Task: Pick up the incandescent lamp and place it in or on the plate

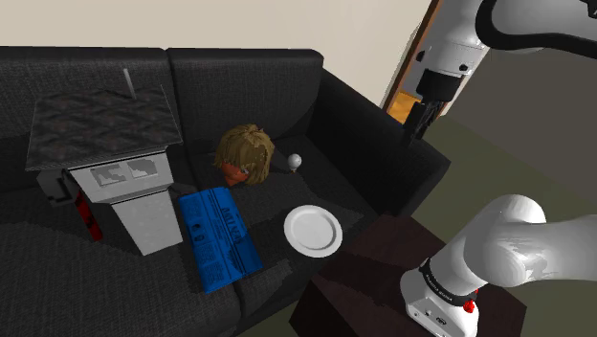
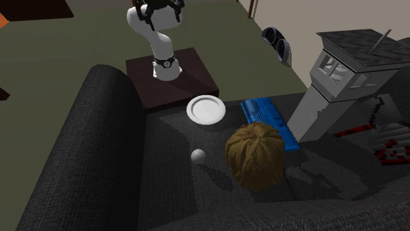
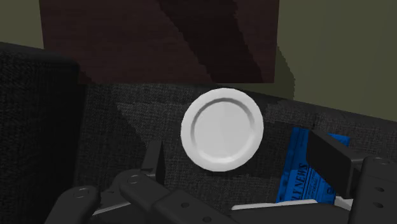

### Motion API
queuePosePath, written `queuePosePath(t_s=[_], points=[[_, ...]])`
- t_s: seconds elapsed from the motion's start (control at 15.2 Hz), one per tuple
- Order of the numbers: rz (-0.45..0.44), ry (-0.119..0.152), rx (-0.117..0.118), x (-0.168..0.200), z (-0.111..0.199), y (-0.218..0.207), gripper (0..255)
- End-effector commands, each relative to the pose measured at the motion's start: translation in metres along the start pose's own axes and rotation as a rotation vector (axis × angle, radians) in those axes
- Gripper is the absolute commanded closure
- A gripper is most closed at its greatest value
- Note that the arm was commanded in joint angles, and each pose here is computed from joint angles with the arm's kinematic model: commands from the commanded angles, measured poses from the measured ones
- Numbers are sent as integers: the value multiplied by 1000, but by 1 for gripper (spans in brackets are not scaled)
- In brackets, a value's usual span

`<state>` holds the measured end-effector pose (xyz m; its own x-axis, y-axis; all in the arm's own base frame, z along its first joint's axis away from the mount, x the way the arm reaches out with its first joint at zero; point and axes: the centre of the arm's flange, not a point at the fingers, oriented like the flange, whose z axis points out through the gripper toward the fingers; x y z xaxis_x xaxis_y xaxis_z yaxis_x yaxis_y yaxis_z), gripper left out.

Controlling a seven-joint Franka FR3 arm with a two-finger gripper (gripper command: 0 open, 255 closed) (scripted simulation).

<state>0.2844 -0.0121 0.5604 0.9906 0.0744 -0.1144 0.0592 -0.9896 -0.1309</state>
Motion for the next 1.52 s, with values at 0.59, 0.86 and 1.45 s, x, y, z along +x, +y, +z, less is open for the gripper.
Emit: queuePosePath(t_s=[0.59, 0.86, 1.45], points=[[-78, 37, -25, 86, 70, 24, 0], [-113, 53, -37, 126, 100, 33, 0], [-192, 90, -62, 218, 164, 49, 0]])
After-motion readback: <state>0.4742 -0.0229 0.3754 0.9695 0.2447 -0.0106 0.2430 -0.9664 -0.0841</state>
